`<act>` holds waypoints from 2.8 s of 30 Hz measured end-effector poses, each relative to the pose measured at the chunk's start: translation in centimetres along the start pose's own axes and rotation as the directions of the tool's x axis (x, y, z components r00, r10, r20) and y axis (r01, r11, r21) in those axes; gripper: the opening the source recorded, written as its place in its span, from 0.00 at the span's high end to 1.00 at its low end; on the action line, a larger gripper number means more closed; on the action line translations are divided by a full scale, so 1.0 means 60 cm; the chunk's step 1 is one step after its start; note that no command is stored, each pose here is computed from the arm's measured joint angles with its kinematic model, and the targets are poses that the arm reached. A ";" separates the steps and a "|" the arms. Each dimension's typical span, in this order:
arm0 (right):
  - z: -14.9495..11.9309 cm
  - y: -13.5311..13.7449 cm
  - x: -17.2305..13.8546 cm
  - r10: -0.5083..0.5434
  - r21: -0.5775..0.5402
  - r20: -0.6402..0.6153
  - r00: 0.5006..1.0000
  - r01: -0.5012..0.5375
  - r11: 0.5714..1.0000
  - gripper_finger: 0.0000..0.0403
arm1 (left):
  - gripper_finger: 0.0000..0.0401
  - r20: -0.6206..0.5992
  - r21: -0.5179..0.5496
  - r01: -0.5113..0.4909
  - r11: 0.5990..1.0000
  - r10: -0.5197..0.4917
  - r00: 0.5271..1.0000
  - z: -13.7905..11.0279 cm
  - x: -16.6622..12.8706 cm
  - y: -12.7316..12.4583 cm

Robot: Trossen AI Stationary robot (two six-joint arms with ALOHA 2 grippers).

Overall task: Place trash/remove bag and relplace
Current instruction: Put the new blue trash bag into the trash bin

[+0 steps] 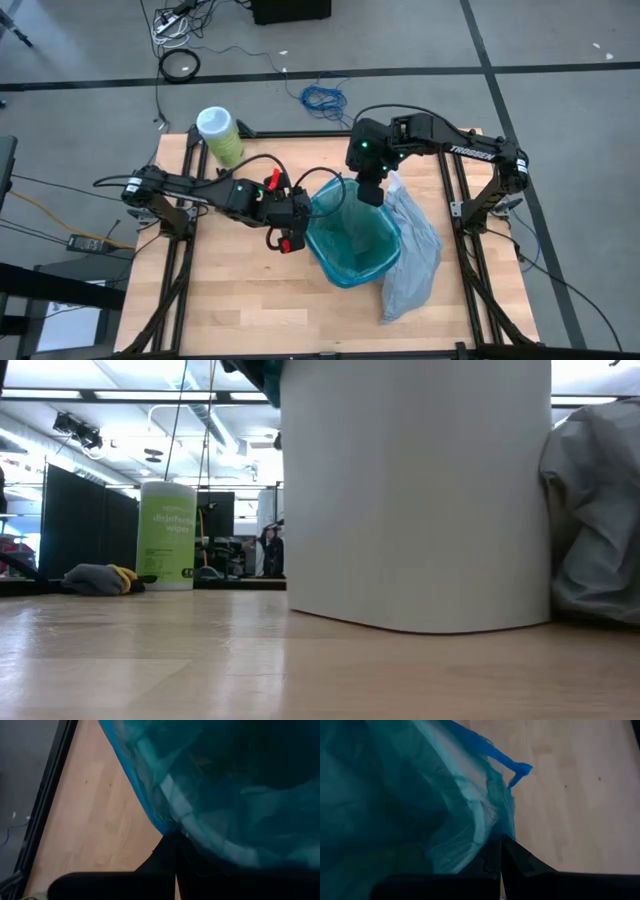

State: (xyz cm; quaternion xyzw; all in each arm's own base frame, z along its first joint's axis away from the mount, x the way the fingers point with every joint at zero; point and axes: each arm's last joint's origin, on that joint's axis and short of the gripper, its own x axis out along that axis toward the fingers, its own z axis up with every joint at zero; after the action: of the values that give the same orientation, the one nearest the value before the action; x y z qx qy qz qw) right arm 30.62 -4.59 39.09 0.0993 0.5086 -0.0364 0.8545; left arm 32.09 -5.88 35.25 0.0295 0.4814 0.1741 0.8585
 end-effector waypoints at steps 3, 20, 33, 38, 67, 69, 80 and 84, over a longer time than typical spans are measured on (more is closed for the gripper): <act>-0.001 -0.007 -0.001 0.032 0.015 -0.010 0.999 -0.032 0.999 1.00 | 1.00 -0.003 0.002 -0.001 1.000 0.001 1.000 -0.001 0.001 -0.001; -0.022 -0.020 0.027 0.177 0.033 -0.122 0.977 -0.174 0.984 1.00 | 1.00 -0.009 -0.011 -0.003 1.000 0.003 1.000 -0.002 0.002 0.000; -0.032 -0.028 0.050 0.226 0.064 -0.153 0.962 -0.218 0.974 1.00 | 1.00 -0.009 -0.010 -0.004 1.000 0.003 1.000 -0.002 0.002 0.000; -0.043 -0.036 0.009 0.211 0.073 -0.085 0.974 -0.205 0.976 1.00 | 1.00 -0.010 -0.008 -0.004 1.000 0.004 1.000 -0.002 0.002 0.000; -0.106 0.398 -0.039 -0.094 0.090 0.650 0.754 0.046 0.995 1.00 | 1.00 -0.007 -0.037 -0.003 0.999 0.003 1.000 -0.002 0.002 0.000; -0.104 0.422 -0.022 -0.133 0.107 0.648 0.750 0.084 0.991 1.00 | 1.00 -0.007 -0.039 -0.003 0.999 0.002 1.000 -0.002 0.002 0.000; -0.108 0.475 -0.012 -0.145 0.169 0.595 0.791 0.053 0.984 1.00 | 1.00 -0.008 -0.039 0.000 0.999 -0.001 1.000 -0.002 0.002 -0.001; -0.132 0.480 -0.017 -0.177 0.221 0.582 0.794 0.056 0.974 1.00 | 1.00 -0.008 -0.040 0.000 0.999 -0.001 1.000 -0.002 0.002 -0.001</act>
State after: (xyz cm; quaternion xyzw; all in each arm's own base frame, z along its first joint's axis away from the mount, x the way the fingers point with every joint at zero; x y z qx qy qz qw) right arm 28.02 25.15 40.14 0.1330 0.2125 -0.1674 0.9535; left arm 32.07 -5.89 35.08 0.0117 0.4815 0.1835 0.8570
